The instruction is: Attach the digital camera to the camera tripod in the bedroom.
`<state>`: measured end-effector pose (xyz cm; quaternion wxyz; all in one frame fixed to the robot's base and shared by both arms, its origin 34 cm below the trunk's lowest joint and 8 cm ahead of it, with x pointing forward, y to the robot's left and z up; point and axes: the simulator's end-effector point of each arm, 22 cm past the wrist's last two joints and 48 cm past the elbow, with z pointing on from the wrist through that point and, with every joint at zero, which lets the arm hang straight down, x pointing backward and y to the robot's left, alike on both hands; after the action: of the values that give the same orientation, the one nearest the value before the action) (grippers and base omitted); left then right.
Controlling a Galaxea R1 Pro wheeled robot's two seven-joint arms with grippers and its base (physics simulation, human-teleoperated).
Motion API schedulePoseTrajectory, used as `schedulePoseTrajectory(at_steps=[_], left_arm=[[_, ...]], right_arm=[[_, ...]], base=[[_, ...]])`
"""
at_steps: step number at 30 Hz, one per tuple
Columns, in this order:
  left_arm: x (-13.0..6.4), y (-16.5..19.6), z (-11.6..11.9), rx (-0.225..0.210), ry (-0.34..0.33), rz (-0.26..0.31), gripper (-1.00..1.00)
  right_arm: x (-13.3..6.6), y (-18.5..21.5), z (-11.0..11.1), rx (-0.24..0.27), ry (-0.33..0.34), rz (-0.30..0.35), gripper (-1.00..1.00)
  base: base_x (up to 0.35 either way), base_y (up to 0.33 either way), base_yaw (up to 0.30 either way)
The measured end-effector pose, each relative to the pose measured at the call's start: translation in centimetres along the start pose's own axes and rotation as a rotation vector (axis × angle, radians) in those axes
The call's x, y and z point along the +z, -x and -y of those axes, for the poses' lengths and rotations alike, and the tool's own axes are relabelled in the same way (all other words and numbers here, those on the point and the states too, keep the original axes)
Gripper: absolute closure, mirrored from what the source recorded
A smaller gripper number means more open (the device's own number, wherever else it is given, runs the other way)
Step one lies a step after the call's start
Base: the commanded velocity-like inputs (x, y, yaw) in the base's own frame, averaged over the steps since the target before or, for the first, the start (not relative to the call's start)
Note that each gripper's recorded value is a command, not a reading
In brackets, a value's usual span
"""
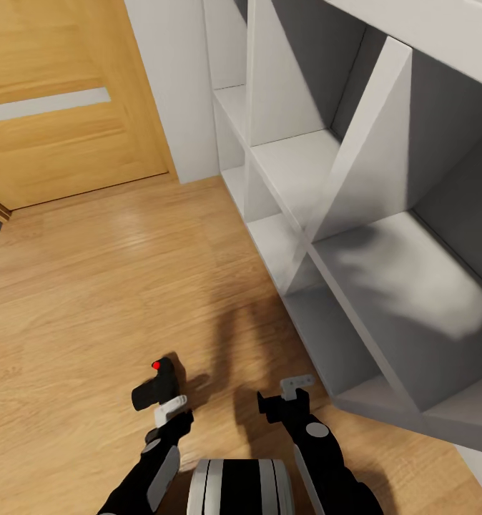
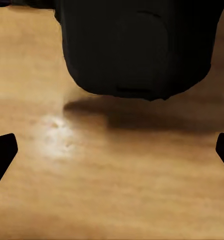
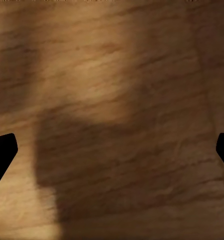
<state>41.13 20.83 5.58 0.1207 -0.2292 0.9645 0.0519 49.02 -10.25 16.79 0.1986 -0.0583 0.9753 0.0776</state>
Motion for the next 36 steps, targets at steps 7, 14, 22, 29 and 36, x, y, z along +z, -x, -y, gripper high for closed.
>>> schedulePoseTrajectory(at_steps=[7,14,22,29,36], left_arm=[[0.5,-0.9,0.6,0.063,-0.005,-0.009,-1.00],[0.5,-0.5,0.9,0.109,-0.013,0.025,-1.00],[0.5,0.0,1.1,0.110,-0.018,0.062,-1.00],[0.5,0.2,1.1,0.108,-0.020,0.078,-1.00],[0.4,1.1,1.1,0.092,-0.021,0.122,-1.00]], right_arm=[[0.0,0.0,0.0,0.000,0.000,0.000,-1.00],[0.0,0.0,0.0,0.000,0.000,0.000,-1.00],[0.0,0.0,0.0,0.000,0.000,0.000,-1.00],[0.0,-0.1,0.0,0.000,0.000,-0.002,-1.00],[0.0,-0.2,0.0,0.003,0.001,-0.004,-1.00]], base=[[0.000,0.000,0.000],[0.000,0.000,0.000],[0.000,0.000,0.000],[0.000,0.000,0.000],[0.000,0.000,0.000]])
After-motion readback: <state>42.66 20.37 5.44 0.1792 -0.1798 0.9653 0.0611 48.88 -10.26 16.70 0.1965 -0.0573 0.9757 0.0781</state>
